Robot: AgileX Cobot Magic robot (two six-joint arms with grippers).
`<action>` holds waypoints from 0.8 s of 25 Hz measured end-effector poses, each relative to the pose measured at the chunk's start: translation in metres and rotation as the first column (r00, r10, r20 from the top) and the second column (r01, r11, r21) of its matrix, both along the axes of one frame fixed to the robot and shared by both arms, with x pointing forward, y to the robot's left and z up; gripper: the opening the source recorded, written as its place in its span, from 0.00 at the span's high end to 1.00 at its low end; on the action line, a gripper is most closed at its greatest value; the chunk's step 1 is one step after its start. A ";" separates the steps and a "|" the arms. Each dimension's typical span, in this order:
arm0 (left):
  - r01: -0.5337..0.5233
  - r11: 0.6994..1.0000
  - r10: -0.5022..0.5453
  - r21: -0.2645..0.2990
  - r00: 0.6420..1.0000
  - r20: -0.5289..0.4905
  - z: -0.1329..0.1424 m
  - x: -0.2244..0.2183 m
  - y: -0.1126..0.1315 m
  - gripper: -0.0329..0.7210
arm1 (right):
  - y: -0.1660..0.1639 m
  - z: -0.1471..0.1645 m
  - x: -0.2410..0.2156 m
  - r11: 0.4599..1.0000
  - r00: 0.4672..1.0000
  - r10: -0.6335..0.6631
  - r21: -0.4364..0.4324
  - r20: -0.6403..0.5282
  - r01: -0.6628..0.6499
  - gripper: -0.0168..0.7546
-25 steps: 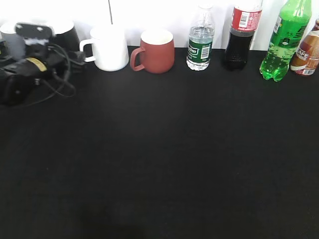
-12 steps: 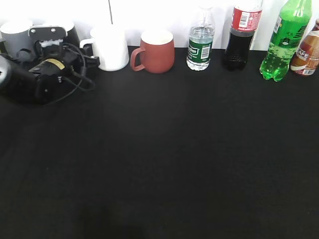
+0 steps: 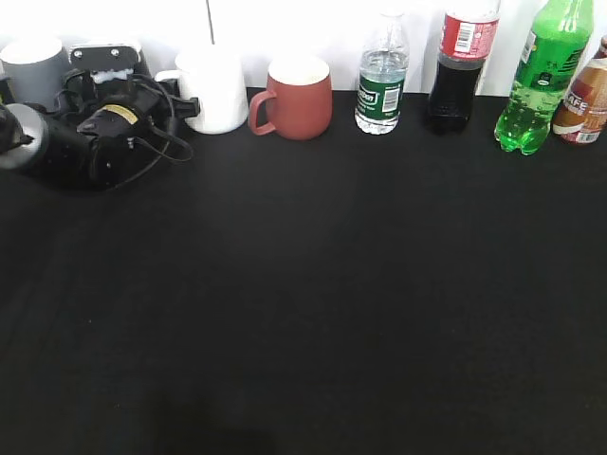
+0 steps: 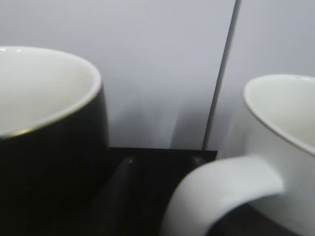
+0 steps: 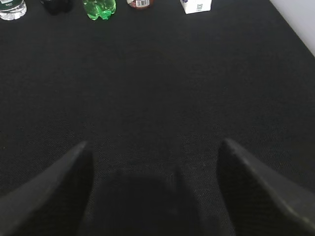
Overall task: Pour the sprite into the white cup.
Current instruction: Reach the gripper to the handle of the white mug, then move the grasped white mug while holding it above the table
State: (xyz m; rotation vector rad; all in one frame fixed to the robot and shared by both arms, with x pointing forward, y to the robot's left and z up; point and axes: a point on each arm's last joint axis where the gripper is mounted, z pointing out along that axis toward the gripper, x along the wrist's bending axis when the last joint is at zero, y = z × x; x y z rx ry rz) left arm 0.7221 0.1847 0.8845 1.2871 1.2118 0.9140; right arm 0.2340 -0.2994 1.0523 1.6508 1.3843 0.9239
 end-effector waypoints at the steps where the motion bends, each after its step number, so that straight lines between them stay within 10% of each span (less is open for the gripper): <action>1: 0.000 1.000 0.000 -0.001 1.000 0.004 0.001 0.000 0.000 0.59 | 0.000 0.000 0.000 1.000 1.000 0.000 0.000 0.000 0.000 0.22; 10: 0.013 1.000 -0.013 0.010 0.999 0.048 -0.003 0.001 -0.001 0.87 | 0.000 0.000 0.000 1.000 1.000 0.000 0.001 0.000 0.000 0.22; 20: 0.017 0.998 -0.026 0.063 0.989 0.148 0.004 -0.002 -0.002 0.90 | 0.000 0.000 0.000 1.000 1.000 0.000 0.001 0.000 0.000 0.22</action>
